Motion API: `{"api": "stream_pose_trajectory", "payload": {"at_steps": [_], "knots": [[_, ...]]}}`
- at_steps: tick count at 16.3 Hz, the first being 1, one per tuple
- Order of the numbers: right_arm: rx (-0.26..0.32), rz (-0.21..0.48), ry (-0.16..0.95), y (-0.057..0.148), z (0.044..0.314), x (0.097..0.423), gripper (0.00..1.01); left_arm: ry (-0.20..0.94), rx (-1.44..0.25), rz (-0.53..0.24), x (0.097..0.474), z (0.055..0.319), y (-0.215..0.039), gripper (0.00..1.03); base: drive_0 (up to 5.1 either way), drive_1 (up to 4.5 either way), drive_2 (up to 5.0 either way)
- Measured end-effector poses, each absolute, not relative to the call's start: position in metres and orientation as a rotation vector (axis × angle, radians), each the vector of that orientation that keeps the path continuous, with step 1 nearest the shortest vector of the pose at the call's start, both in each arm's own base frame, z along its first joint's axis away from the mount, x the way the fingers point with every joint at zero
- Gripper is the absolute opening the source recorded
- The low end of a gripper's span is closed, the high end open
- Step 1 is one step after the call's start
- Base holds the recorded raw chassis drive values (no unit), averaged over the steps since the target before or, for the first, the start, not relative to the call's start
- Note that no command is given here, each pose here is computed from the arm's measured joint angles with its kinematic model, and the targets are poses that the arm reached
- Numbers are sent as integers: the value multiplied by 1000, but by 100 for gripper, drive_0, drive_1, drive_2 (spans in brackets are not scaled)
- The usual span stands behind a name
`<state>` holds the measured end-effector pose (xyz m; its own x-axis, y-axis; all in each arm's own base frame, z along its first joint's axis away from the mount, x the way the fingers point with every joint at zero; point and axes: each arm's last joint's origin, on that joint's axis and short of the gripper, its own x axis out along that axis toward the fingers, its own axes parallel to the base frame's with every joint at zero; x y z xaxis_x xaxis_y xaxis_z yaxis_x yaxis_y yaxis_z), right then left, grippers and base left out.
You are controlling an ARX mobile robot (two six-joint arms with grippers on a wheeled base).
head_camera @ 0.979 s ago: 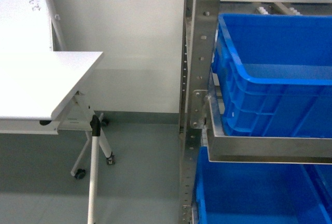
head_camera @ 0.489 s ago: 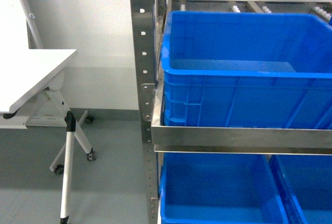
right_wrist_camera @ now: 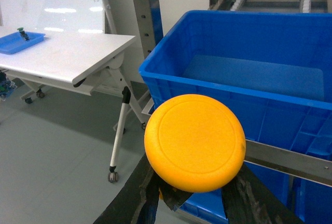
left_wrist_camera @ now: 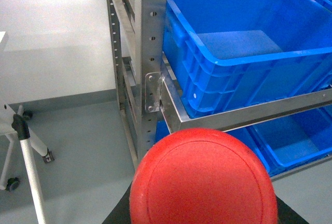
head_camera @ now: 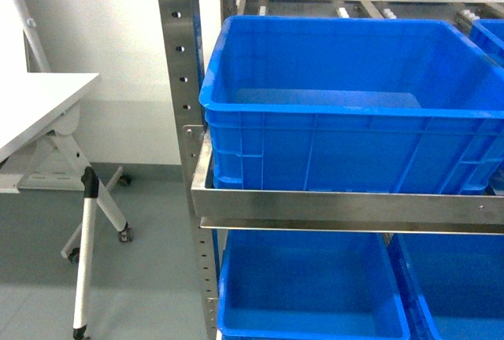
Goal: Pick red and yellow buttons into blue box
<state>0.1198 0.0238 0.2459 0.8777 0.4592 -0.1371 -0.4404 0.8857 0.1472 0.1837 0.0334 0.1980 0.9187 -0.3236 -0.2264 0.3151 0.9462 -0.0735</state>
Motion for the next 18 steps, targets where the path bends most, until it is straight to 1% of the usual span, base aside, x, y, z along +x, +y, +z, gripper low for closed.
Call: {"api": "stream_pose_trajectory", "payload": {"at_steps": [3, 8, 16, 18], "knots": [[113, 476, 170, 24, 246, 120, 26, 240, -36, -317, 184, 198, 35, 23, 441, -61, -418], [112, 474, 168, 24, 246, 120, 26, 235, -34, -323, 184, 198, 34, 23, 454, -54, -405], [112, 474, 166, 24, 246, 120, 26, 240, -36, -322, 184, 198, 34, 23, 480, -96, -363], [113, 473, 169, 24, 246, 120, 26, 243, -38, -322, 184, 197, 34, 23, 497, -240, -240]]}}
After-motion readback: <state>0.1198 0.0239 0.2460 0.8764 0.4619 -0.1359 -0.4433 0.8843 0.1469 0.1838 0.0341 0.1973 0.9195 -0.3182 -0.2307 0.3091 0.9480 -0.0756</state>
